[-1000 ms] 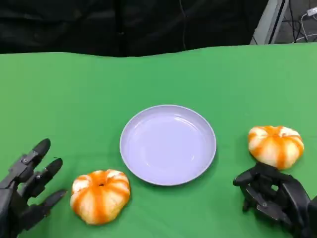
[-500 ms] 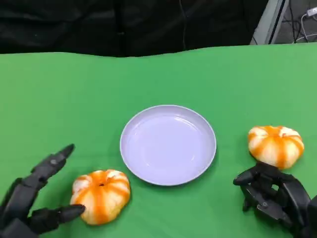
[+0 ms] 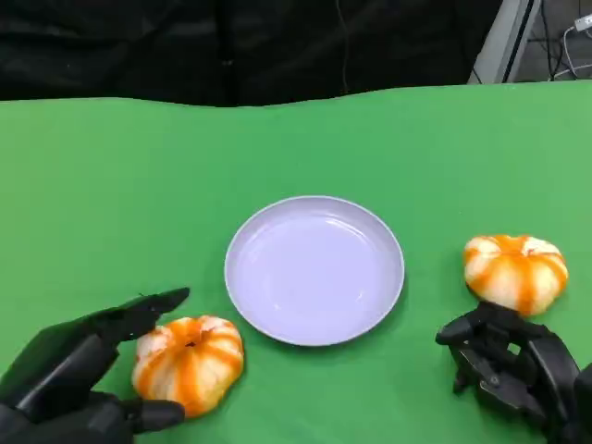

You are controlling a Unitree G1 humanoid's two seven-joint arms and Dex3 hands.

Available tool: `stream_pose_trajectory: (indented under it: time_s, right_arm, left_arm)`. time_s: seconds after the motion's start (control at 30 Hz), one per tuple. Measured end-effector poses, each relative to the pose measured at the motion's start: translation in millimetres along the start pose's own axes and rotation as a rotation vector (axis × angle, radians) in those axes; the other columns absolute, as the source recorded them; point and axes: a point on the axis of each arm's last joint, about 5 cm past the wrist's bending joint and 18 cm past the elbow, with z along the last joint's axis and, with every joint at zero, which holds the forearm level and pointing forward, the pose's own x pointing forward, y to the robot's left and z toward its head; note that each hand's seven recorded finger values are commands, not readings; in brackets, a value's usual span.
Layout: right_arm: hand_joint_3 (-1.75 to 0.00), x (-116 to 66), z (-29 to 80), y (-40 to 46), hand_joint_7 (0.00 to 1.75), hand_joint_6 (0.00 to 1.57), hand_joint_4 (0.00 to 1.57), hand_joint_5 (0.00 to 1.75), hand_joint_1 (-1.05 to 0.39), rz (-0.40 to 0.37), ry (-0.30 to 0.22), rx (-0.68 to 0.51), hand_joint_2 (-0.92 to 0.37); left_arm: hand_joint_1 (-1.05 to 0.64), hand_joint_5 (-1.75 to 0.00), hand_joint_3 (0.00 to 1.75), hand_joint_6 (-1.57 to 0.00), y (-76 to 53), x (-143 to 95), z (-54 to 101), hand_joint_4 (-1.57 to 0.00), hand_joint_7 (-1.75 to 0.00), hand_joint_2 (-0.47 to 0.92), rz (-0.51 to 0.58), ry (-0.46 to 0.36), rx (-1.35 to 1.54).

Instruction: Grasp the bread from the table and place it into the plate.

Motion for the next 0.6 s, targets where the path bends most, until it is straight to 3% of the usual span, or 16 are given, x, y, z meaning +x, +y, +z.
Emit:
stream_pose_trajectory:
  time_s: [0.33,0.5,0.6]
  right_arm:
    - [-0.45,0.1,0.0,0.0,1.11,0.72,0.64,1.75,-0.25,0.0,0.0,0.0,-0.92]
    - [-0.45,0.8,0.1,1.3,1.12,0.72,0.65,1.75,-0.27,-0.006,0.002,-0.004,-0.92]
    - [-0.45,0.9,0.3,1.5,1.12,0.72,0.65,1.75,-0.27,-0.008,0.001,-0.009,-0.92]
  left_arm:
    - [-1.05,-0.01,0.5,-0.29,-0.7,2,3.5,-0.33,0.0,0.92,-0.045,0.035,0.011]
    - [-1.05,-0.02,0.59,-0.28,-15.4,25,5.5,-0.37,0.0,0.92,-0.171,0.061,0.115]
    - [-1.05,-0.03,0.6,-0.28,-14.3,33,7.9,-0.38,0.0,0.92,-0.181,0.057,0.137]
